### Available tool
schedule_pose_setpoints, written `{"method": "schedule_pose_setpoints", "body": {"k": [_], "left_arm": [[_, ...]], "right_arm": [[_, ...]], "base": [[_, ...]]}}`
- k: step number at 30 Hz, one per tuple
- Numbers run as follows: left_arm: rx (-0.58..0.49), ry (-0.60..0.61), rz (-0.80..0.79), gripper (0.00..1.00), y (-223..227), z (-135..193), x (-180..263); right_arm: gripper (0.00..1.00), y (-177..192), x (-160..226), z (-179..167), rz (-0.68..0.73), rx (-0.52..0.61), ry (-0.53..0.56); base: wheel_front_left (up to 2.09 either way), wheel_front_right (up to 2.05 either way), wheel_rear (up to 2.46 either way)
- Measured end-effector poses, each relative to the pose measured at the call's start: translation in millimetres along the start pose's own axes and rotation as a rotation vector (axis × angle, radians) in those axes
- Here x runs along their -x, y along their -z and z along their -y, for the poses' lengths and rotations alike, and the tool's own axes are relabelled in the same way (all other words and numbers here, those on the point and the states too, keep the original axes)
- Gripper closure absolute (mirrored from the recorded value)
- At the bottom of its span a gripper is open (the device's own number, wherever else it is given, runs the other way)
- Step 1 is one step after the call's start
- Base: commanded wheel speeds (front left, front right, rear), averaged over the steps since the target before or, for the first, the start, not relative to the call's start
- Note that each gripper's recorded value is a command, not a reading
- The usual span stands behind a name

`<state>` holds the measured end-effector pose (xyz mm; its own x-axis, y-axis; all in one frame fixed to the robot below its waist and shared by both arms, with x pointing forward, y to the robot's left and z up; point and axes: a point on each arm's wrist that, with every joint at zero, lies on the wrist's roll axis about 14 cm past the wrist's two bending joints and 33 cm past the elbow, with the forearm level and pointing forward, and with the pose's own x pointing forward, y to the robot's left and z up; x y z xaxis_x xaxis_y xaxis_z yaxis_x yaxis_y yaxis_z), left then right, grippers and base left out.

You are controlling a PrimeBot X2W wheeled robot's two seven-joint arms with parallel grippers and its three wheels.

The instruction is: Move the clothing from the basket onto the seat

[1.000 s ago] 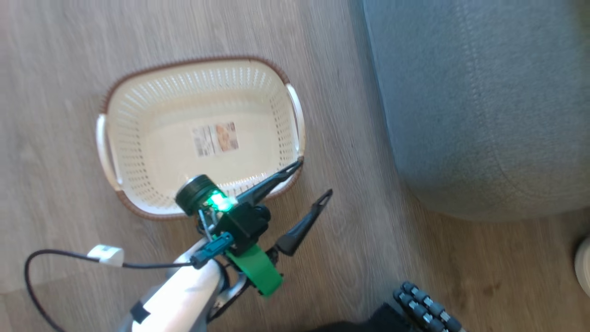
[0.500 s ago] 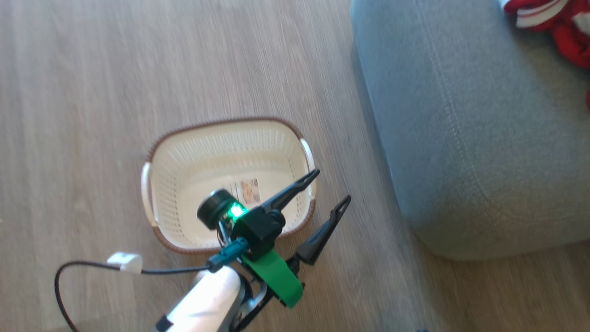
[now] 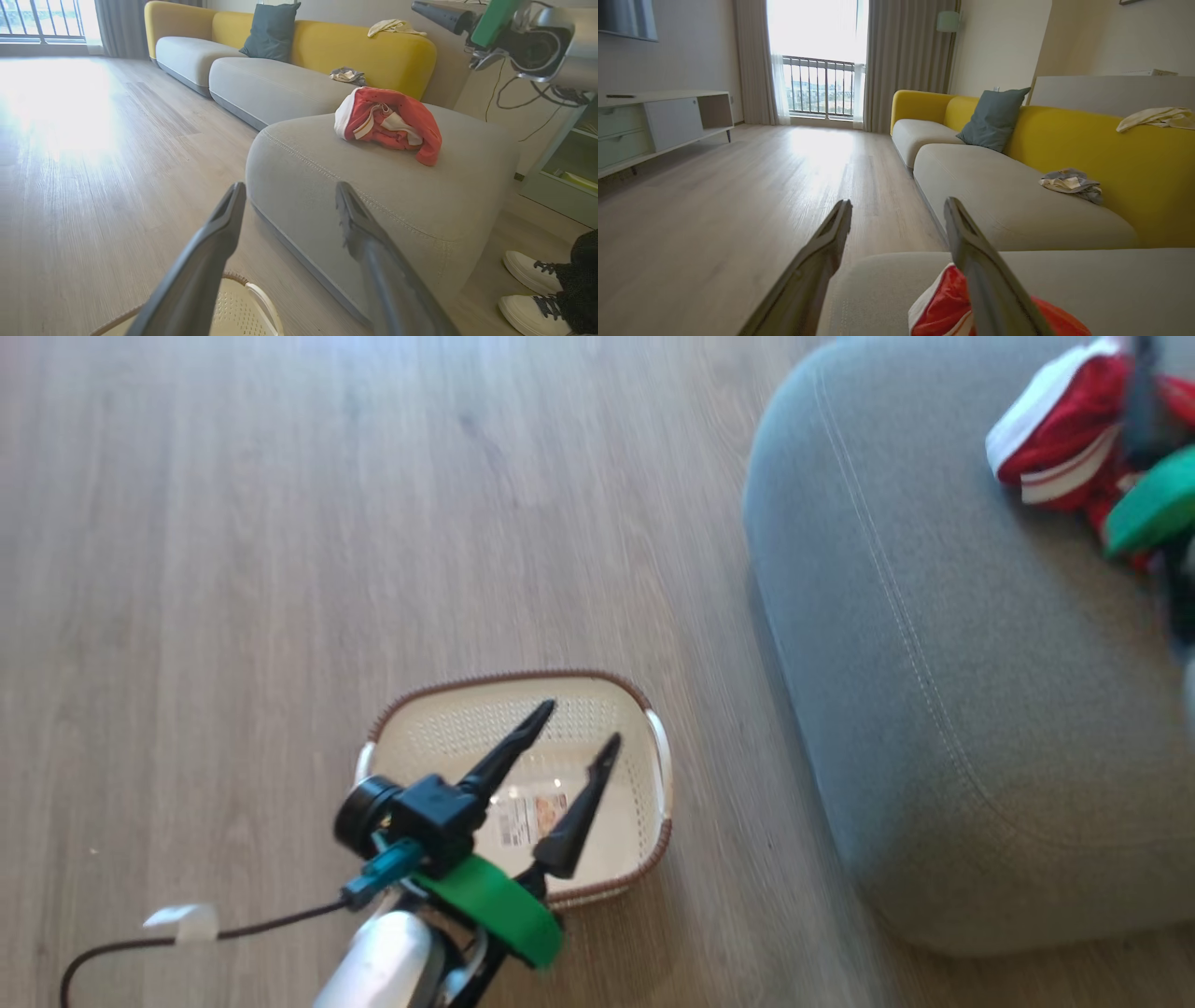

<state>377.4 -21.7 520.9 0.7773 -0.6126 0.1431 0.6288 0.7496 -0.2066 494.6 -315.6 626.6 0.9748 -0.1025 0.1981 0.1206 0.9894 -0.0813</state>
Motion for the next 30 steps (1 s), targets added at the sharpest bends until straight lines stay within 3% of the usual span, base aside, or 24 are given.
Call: {"method": "schedule_pose_setpoints", "body": {"k": [11, 16, 22, 30], "left_arm": [[-0.129, -0.337, 0.152, 0.00, -60.5, -73.5, 41.3], [-0.163, -0.509, 0.195, 0.00, -77.5, -102.2, 70.8], [-0.187, -0.612, 0.183, 0.00, -75.6, -114.1, 99.4], [-0.149, -0.629, 0.128, 0.00, -55.5, -113.6, 115.8]], "right_arm": [[0.00, -27.9, 45.9, -84.8, 0.157, -0.189, -0.227], [0.00, -11.3, 71.1, -126.2, 0.120, -0.294, -0.317], [0.00, 20.6, 97.1, -158.1, 0.037, -0.361, -0.338], [0.00, 57.4, 136.8, -186.2, -0.081, -0.367, -0.366]], "base": [[0.00, 0.00, 0.00], [0.00, 0.00, 0.00], [0.00, 0.00, 0.00], [0.00, 0.00, 0.00]]}}
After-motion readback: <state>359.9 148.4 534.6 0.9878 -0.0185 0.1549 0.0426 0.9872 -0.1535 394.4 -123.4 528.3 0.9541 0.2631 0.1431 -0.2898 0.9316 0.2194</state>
